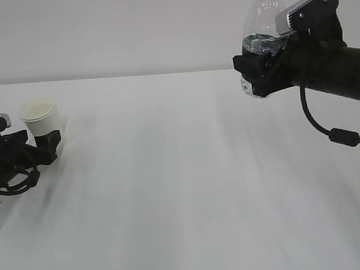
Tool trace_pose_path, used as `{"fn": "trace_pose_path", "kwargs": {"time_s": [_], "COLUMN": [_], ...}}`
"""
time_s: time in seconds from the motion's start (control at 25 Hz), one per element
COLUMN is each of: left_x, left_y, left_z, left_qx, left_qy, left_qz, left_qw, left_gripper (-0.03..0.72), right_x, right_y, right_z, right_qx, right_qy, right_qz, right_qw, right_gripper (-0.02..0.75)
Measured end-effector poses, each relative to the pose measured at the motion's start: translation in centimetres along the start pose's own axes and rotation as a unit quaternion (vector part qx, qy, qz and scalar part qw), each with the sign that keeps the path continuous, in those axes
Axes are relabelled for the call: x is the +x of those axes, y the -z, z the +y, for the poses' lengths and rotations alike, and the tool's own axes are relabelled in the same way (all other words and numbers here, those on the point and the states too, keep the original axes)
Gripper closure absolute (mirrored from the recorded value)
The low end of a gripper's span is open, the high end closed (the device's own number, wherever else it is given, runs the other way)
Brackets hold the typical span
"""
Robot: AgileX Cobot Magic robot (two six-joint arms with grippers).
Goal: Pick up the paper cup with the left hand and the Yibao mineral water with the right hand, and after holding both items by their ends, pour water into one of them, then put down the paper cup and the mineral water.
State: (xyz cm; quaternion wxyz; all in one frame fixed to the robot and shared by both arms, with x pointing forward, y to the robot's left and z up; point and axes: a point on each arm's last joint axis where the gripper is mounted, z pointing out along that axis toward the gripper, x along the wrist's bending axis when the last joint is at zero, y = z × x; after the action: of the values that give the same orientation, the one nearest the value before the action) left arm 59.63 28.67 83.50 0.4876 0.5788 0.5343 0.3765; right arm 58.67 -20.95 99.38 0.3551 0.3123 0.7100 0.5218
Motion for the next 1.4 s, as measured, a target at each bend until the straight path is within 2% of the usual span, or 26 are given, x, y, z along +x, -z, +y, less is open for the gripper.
{"fn": "trace_pose_path", "kwargs": {"time_s": [0.6, 1.04, 1.4], "left_x": [-0.6, -1.6, -2.3], "left_y": [2.4, 4.4, 4.8], "left_z": [2.7, 4.4, 5.4], "left_qx": [-0.022, -0.035, -0.047], "left_qy": [-0.007, -0.027, -0.049], "left_qz": [-0.003, -0.036, -0.07], "left_qw": [1.0, 0.998, 0.995], "left_gripper": [0.124, 0.14, 0.148], "right_x": [0.0, -0.2, -0.6], "right_y": [0.0, 0.0, 0.0], "right_z": [0.0, 0.1, 0.2], "right_qx": [-0.002, -0.005, -0.013], "right_qy": [0.0, -0.012, -0.046], "right_qz": [0.001, -0.009, -0.034], "right_qw": [1.0, 1.0, 0.998], "right_gripper": [0.303, 0.303, 0.303]}}
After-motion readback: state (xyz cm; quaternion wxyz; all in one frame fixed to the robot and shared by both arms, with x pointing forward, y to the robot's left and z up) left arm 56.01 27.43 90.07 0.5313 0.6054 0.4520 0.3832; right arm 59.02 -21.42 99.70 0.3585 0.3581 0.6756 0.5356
